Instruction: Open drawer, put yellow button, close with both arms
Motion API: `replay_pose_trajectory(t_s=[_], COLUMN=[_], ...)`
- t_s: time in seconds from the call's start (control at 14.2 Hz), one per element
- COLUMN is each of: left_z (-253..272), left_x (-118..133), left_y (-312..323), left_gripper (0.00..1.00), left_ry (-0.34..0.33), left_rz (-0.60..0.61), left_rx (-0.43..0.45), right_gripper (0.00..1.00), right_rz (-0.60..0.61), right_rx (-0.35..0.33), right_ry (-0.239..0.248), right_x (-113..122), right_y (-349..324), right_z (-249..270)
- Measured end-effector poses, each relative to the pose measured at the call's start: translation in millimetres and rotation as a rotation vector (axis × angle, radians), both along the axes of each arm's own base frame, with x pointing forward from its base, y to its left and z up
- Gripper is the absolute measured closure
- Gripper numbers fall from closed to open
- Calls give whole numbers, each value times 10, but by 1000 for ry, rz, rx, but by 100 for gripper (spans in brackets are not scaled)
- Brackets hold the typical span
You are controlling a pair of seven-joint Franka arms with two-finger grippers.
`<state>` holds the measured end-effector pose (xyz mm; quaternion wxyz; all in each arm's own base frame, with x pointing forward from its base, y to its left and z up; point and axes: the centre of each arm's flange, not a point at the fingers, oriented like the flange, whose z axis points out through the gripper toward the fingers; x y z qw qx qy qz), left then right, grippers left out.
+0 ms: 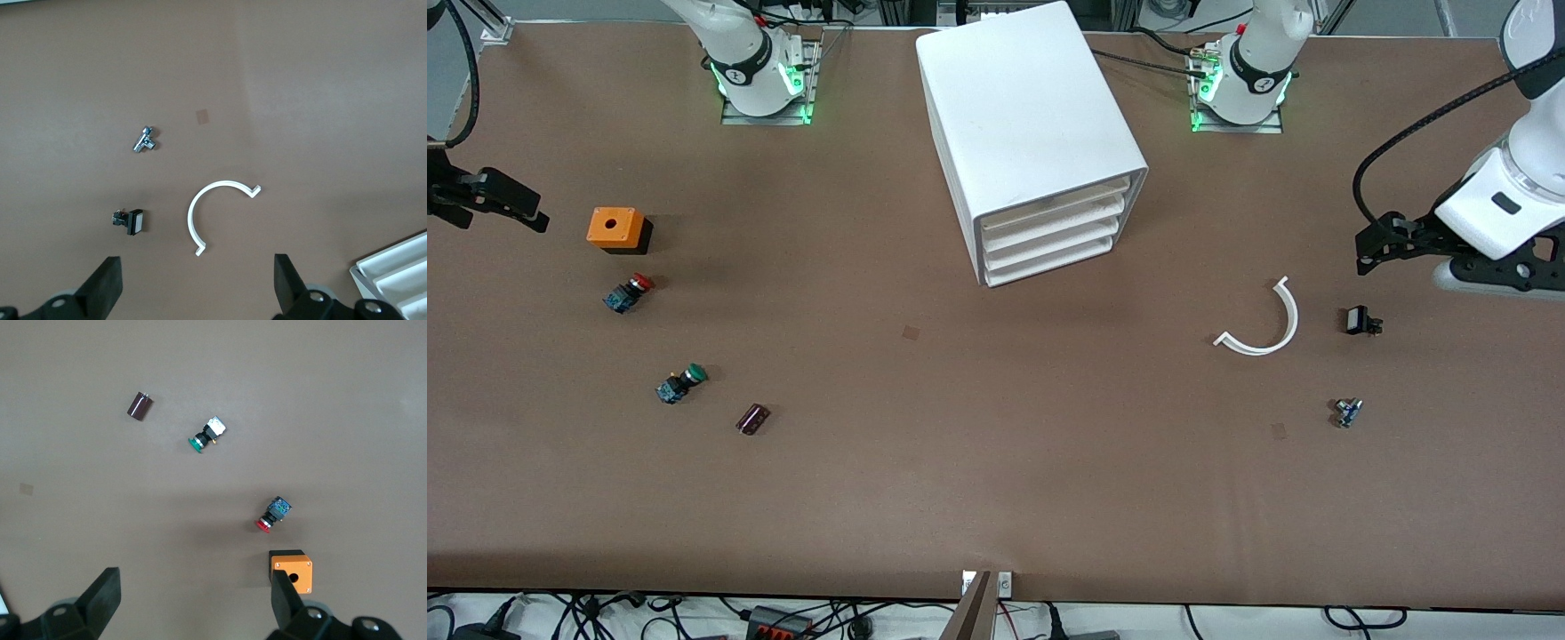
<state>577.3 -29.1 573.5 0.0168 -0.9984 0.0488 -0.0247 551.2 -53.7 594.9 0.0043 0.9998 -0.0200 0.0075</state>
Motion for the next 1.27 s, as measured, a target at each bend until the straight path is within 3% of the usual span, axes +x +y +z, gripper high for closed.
replay_pose_trajectory(t_s=[0.7, 1.27], left_z=[-114, -100], left_x=[-276, -307], left_y=[54, 65], left_gripper=[0, 0], left_ry=[45, 58], left_rz=[-35, -33], left_rx=[-31, -31], right_gripper=[0, 0], right_rz=[0, 4], right_rx=[0, 0], right_ry=[0, 0], right_x=[0, 2], right_y=[1, 18], right_z=[0, 0])
